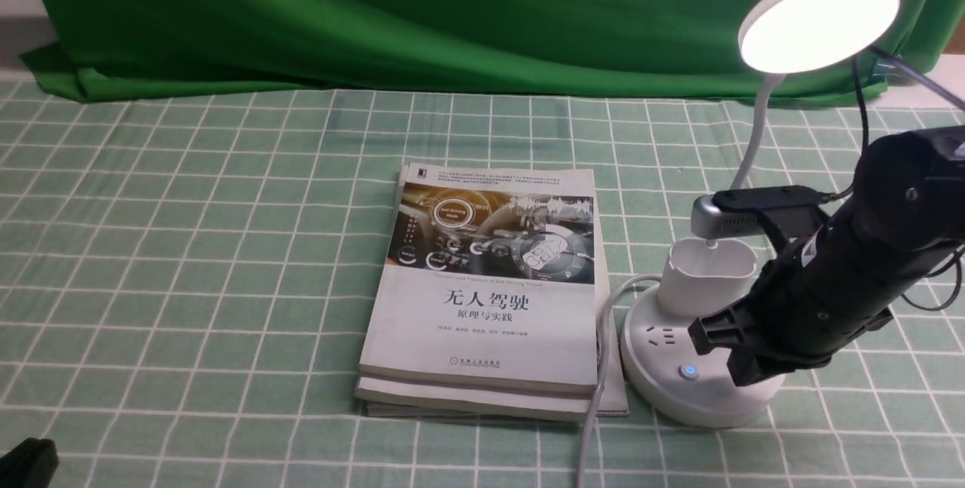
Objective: Turn off the desk lamp on the blue coffee tablecloth by hand.
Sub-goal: 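Press the power button on the lamp base to turn the lamp off with the right gripper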
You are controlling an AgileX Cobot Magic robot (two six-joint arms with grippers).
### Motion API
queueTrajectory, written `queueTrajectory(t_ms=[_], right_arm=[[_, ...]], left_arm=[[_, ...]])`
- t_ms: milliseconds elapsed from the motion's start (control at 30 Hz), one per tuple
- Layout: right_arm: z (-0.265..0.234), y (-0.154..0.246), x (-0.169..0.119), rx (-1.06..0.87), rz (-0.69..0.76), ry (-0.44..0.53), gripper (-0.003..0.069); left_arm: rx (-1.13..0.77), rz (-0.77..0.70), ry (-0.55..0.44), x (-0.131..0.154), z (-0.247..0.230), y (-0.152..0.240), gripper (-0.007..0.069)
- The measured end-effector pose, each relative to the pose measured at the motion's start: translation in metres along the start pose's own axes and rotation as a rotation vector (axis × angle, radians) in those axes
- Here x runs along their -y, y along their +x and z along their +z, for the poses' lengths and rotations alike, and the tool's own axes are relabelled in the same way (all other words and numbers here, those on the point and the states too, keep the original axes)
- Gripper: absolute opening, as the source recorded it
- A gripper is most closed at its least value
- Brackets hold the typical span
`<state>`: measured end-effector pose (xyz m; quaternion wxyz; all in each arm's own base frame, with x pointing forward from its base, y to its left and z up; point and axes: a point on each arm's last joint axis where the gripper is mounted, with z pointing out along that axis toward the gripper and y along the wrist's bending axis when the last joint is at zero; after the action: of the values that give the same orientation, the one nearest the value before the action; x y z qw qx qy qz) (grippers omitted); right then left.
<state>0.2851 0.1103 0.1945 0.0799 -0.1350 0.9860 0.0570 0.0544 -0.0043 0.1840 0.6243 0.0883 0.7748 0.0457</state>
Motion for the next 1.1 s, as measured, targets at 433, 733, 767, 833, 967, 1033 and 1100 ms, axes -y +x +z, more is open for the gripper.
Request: queueTrajectory(t_ms=[433, 733, 767, 833, 967, 1033, 1100], right_arm=[[0.016, -0.007, 0.001, -0.005, 0.006, 0.001, 0.0037], [-0.006, -0.005, 0.0, 0.065, -0.007, 0.004, 0.0037], [-0.006, -0.005, 0.0, 0.065, -0.008, 0.006, 0.0037], [-0.003, -0.005, 0.001, 0.055, -0.012, 0.011, 0.0037], [0.015, -0.006, 0.003, -0.004, -0.013, 0.021, 0.0038], [0.017, -0.007, 0.003, -0.007, -0.011, 0.02, 0.0038], [0.019, -0.008, 0.002, -0.01, -0.01, 0.019, 0.0038]], left_arm=[[0.0, 0.0, 0.0, 0.0, 0.0, 0.0, 0.0], [0.0, 0.0, 0.0, 0.0, 0.0, 0.0, 0.0], [0.0, 0.0, 0.0, 0.0, 0.0, 0.0, 0.0], [0.0, 0.0, 0.0, 0.0, 0.0, 0.0, 0.0], [0.0, 0.0, 0.0, 0.0, 0.0, 0.0, 0.0], [0.0, 0.0, 0.0, 0.0, 0.0, 0.0, 0.0], [0.0, 0.0, 0.0, 0.0, 0.0, 0.0, 0.0]])
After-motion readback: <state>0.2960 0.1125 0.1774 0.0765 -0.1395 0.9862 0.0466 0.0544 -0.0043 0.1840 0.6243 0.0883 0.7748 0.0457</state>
